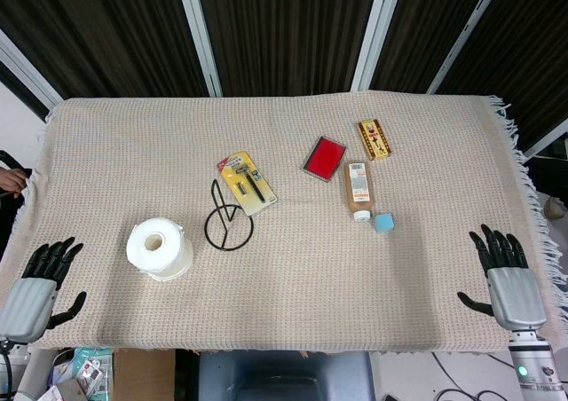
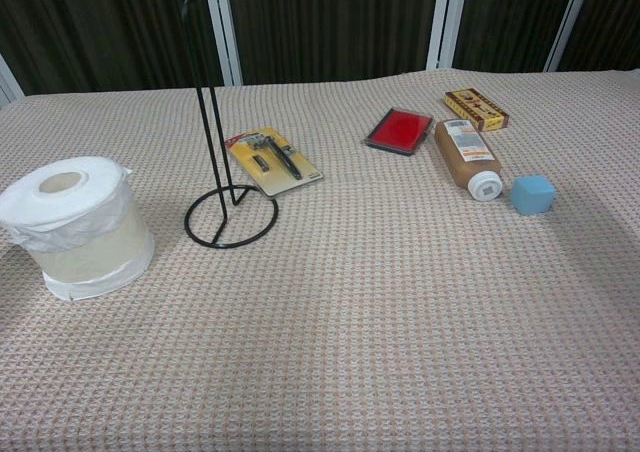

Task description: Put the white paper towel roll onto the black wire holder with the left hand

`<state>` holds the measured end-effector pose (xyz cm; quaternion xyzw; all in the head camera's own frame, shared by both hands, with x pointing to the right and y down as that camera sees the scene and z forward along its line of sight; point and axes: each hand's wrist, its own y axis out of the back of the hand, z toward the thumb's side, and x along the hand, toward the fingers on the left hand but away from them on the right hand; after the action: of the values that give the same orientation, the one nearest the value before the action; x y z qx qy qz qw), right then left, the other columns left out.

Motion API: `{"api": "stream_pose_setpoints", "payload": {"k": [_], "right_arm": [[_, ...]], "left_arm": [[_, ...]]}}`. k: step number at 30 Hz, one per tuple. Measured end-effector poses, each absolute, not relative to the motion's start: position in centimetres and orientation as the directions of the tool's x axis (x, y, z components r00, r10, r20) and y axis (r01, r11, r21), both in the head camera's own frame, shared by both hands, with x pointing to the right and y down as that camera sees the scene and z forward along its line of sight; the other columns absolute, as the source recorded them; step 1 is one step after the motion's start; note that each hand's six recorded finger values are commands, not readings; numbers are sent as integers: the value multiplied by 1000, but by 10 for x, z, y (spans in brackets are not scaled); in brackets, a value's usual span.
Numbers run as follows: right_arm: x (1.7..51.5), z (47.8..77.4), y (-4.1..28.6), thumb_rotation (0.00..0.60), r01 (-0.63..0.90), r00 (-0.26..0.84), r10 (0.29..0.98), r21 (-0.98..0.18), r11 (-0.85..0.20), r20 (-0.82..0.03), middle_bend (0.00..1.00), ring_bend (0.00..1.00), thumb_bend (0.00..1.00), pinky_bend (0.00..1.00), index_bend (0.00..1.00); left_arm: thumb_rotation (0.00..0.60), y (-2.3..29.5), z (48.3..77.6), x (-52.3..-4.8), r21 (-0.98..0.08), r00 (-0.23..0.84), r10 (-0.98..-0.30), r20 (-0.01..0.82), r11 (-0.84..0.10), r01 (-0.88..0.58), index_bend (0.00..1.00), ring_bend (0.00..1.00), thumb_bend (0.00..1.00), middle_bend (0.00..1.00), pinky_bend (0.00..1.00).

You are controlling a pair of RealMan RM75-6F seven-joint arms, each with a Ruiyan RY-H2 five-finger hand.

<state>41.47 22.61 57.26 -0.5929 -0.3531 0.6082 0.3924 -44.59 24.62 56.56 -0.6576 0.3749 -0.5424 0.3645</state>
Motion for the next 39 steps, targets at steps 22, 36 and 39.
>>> {"api": "stream_pose_setpoints", "payload": {"k": [22, 36, 39], "right_arm": [[414, 568, 230, 600, -8, 65, 877, -879, -476, -476, 0, 0, 149, 0, 0], [413, 565, 232, 600, 13, 88, 860, -863, -505, -503, 0, 0, 149, 0, 0], [414, 564, 232, 600, 15, 85, 862, -865, -502, -499, 0, 0, 149, 0, 0]], "left_arm": [[600, 235, 622, -387, -511, 276, -888, 369, -442, -737, 0, 0, 335, 0, 1], [600, 224, 675, -355, -599, 243, -879, 409, -460, -656, 0, 0, 317, 0, 0], [600, 222, 681, -354, -606, 237, -878, 415, -461, -648, 0, 0, 315, 0, 0]]}}
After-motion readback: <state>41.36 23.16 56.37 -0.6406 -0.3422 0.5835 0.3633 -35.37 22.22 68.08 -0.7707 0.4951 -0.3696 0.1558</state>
